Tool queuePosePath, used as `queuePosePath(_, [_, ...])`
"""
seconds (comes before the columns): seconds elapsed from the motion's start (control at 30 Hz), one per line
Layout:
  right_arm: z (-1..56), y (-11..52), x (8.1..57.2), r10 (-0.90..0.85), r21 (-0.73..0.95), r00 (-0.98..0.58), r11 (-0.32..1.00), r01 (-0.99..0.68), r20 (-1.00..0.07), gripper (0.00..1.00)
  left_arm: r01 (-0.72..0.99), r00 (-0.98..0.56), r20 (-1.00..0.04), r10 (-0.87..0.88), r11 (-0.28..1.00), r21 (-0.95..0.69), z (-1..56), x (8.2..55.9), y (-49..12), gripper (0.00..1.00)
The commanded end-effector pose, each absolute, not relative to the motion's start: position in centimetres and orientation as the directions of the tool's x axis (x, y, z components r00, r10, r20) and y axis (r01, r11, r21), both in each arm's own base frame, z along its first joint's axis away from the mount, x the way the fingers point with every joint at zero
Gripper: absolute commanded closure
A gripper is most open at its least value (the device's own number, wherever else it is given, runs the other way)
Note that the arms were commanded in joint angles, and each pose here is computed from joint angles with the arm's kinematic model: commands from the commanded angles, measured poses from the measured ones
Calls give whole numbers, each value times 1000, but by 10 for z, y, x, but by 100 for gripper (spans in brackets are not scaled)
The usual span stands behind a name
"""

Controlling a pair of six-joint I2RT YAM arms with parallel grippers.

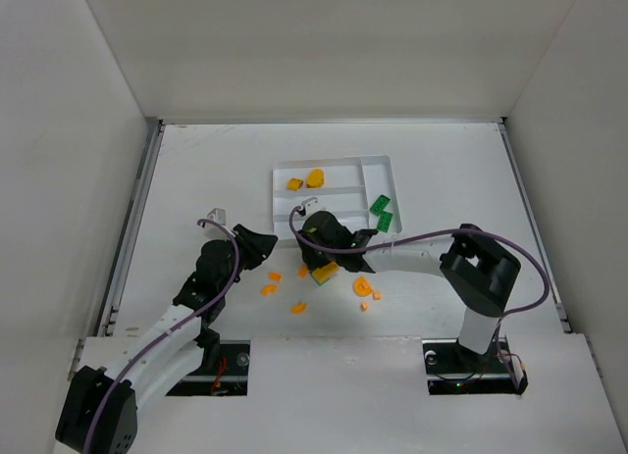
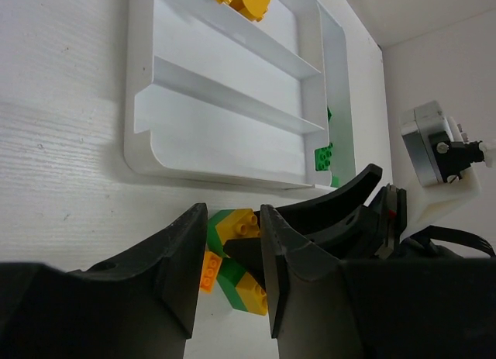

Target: Sort the legos into containers by color

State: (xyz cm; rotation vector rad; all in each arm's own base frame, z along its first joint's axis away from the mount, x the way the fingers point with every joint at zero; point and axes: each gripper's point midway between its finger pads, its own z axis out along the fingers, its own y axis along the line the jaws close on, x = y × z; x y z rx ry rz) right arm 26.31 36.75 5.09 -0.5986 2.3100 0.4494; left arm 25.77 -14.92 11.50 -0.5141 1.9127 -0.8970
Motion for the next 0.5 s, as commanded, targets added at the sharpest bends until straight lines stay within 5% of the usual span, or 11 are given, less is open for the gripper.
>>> queuePosePath(0.0, [63,379,270,-281,139,-624,832,-537,-729,58,41,-469,-572,-674,630,-776,123,260,-152,69])
queuePosePath(0.23, [103,374,278,-161,190,-588,850,-490,-793,73,60,-460,-556,-692,601,-797,137,263,-158,59])
queuePosePath(0.47, [166,373,284,193,544,-624,714,-440,-757,74,141,-425,-443,-789,426,-894,185,265,-177,50])
